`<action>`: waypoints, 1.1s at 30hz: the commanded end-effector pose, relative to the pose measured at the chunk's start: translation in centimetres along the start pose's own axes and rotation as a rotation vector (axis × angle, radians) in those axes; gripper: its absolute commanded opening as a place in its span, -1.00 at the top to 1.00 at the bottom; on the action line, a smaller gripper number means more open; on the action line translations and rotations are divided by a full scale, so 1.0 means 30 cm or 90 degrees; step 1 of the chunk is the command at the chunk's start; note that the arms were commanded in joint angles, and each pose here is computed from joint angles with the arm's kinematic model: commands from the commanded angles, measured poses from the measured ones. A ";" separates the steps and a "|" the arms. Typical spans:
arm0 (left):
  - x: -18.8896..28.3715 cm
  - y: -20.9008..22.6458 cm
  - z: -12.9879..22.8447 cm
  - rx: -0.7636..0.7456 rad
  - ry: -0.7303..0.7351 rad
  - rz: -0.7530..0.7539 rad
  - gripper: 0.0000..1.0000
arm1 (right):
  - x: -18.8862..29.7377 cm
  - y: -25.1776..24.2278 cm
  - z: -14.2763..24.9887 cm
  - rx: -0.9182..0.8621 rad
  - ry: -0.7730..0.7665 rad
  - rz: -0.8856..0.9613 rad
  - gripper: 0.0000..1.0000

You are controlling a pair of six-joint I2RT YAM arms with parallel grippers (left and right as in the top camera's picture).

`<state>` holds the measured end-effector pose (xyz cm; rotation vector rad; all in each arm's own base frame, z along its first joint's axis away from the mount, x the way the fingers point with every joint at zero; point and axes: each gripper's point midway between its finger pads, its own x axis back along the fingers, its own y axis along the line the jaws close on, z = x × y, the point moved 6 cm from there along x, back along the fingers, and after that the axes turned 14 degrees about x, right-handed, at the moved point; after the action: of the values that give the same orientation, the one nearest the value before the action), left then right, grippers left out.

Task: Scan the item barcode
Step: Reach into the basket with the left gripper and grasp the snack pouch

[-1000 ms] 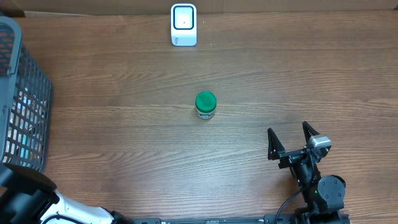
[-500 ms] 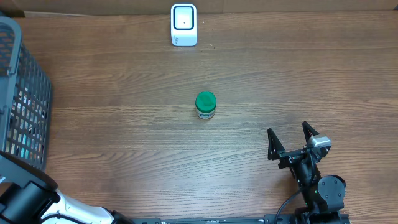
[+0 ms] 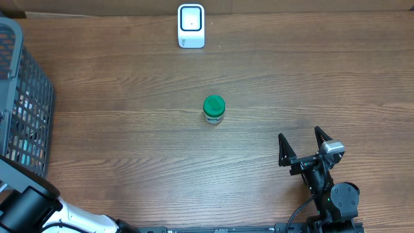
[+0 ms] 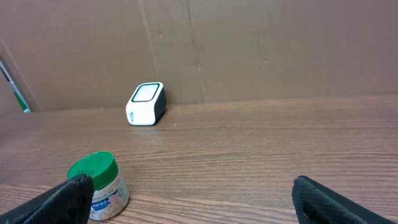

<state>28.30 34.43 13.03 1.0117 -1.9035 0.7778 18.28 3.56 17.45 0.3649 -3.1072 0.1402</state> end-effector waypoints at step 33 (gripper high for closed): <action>-0.292 -0.132 0.127 -0.149 0.079 0.089 0.68 | -0.001 0.004 0.007 0.002 -0.003 -0.004 -1.00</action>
<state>33.78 34.10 8.40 0.7139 -2.0449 0.5608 18.28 3.57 17.44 0.3660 -3.1067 0.1396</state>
